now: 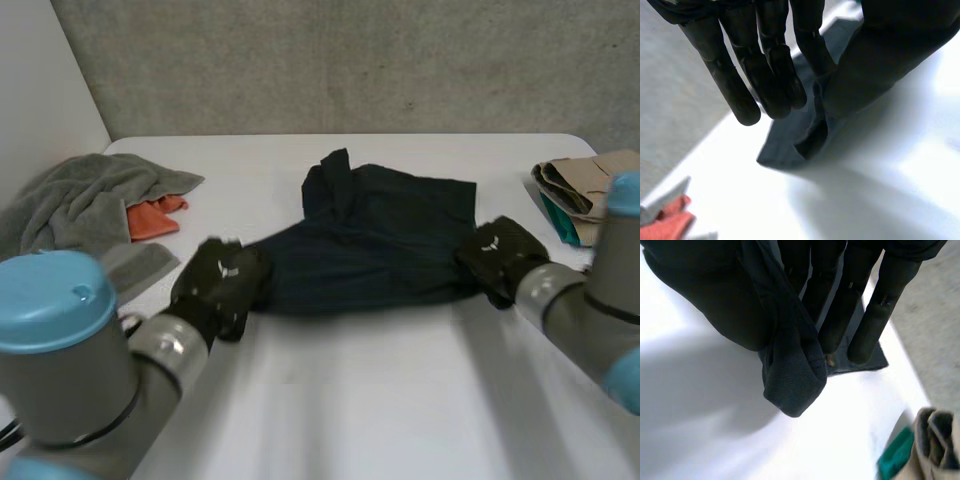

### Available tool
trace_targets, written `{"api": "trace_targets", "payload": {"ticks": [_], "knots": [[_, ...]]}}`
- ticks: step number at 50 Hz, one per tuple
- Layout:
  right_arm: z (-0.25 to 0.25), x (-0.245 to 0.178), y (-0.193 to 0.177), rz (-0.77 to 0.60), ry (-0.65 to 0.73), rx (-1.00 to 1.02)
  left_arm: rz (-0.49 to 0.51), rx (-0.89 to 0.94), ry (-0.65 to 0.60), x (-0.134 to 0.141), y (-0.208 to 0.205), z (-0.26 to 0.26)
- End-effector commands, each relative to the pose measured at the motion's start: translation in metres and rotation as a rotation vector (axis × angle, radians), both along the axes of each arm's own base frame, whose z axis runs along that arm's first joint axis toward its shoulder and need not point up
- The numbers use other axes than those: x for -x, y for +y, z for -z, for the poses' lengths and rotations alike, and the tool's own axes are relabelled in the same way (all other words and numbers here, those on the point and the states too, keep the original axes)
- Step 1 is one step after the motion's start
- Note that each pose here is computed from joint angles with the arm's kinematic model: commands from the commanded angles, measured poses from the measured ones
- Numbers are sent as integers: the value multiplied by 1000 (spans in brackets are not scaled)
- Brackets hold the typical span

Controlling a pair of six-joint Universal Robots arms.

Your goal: Fold the laundry.

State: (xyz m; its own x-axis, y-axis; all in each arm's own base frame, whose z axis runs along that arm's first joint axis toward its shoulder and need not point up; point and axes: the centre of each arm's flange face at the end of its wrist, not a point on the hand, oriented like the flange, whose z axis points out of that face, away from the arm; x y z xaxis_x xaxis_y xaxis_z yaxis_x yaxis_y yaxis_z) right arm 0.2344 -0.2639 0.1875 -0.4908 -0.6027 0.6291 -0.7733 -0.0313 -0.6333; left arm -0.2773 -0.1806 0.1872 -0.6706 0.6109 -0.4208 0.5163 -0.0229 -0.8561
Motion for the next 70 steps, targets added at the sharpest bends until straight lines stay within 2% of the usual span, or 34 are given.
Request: {"api": "trace_targets", "payload": {"ticks": [1,3,4,7,13,17,21,24,29,37,44,51,56,62,66,67,70], "knots": [[-42,30,81,-52,156,-199,134,-258,-225,-27,86,-25],[-45,37,90,-60,195,-204,200,-335,-278,-31,110,-27],[-41,41,95,-71,230,-211,272,-387,-318,-32,131,-29],[-30,45,99,-83,261,-235,340,-376,-315,-27,144,-31],[0,44,91,-70,251,-258,299,-179,-183,2,111,-32],[17,39,77,-27,199,-247,218,-34,-97,25,74,-32],[21,37,75,0,145,-241,189,65,-11,42,48,-42],[22,36,75,7,125,-231,203,120,44,58,31,-45],[25,28,79,-20,111,-196,307,204,142,97,-13,-44],[30,23,81,-27,83,-178,481,186,167,136,-80,-8],[30,22,80,-25,76,-173,581,254,89,140,-121,39],[31,22,79,-23,74,-163,624,321,19,148,-132,70],[31,23,78,-17,74,-163,627,294,5,150,-136,87],[31,24,75,-10,70,-151,565,293,-13,149,-141,86],[30,23,74,-10,67,-141,368,315,-67,139,-154,73],[29,23,73,-9,63,-138,283,322,-96,132,-157,64],[28,21,72,-8,48,-127,179,320,-149,119,-158,55]]}}
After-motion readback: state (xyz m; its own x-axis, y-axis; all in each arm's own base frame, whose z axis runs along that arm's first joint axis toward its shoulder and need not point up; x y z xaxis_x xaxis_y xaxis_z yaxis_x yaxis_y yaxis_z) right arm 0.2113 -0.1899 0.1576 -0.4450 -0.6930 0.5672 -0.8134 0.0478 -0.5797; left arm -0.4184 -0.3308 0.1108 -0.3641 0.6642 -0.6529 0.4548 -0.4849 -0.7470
